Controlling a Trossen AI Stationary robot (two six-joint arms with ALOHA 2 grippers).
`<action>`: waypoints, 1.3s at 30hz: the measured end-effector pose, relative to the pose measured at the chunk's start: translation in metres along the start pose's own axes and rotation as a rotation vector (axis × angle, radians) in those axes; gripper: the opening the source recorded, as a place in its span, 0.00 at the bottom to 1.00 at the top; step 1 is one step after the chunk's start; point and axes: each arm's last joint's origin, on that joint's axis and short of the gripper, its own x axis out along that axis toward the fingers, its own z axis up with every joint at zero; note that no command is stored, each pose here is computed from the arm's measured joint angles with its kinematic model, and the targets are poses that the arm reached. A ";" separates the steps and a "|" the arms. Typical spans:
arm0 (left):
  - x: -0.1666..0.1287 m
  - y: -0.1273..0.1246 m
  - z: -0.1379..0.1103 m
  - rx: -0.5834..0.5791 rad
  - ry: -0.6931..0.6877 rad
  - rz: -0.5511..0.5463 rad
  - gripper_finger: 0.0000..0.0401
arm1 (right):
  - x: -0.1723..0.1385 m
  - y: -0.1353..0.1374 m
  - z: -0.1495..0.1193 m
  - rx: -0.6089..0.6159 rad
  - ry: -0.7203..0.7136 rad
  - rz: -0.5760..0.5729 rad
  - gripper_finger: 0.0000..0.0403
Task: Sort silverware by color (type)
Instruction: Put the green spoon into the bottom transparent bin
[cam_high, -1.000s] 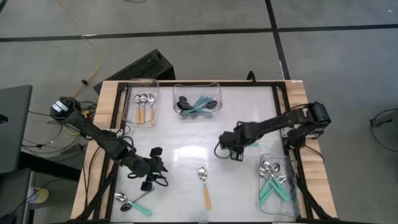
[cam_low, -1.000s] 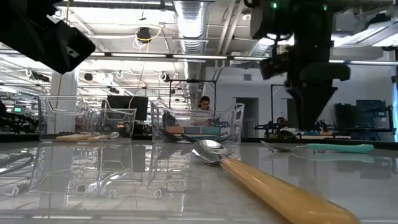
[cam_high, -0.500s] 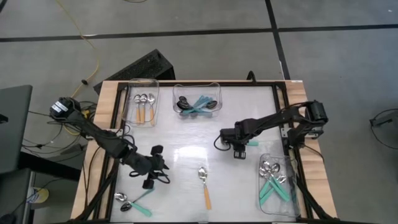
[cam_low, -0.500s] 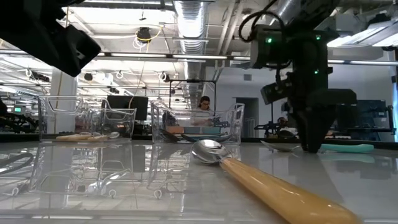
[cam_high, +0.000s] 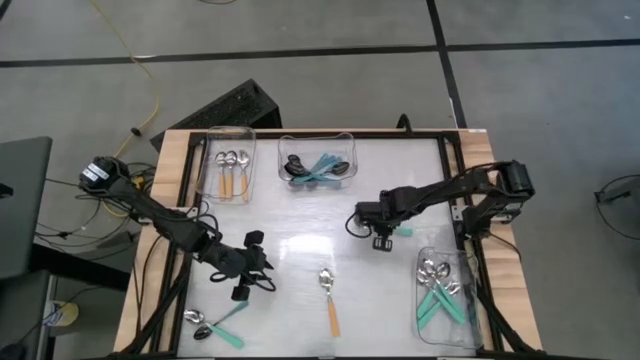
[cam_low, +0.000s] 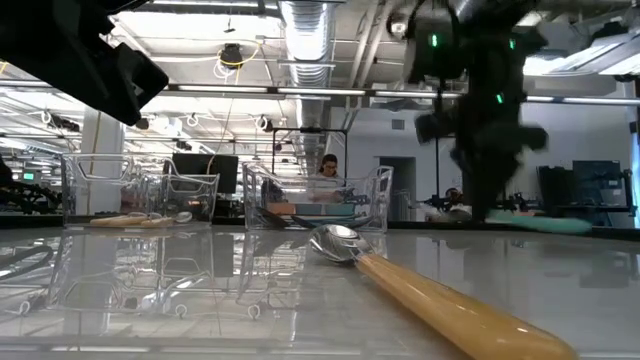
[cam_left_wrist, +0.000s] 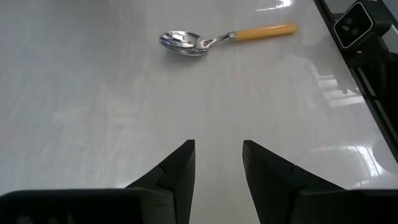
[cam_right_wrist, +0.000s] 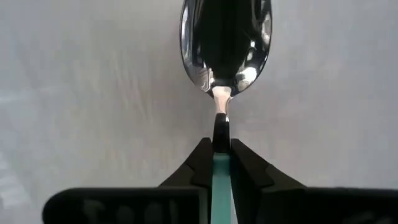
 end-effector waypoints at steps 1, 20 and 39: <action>0.000 0.000 0.000 0.000 0.000 -0.001 0.29 | -0.009 -0.001 0.002 0.005 -0.034 -0.004 0.13; 0.000 0.000 0.000 0.027 0.006 -0.008 0.29 | -0.168 0.071 -0.058 0.818 -0.051 0.336 0.13; 0.000 -0.001 -0.001 0.105 0.015 -0.039 0.29 | -0.142 0.164 -0.152 1.074 0.168 -0.011 0.18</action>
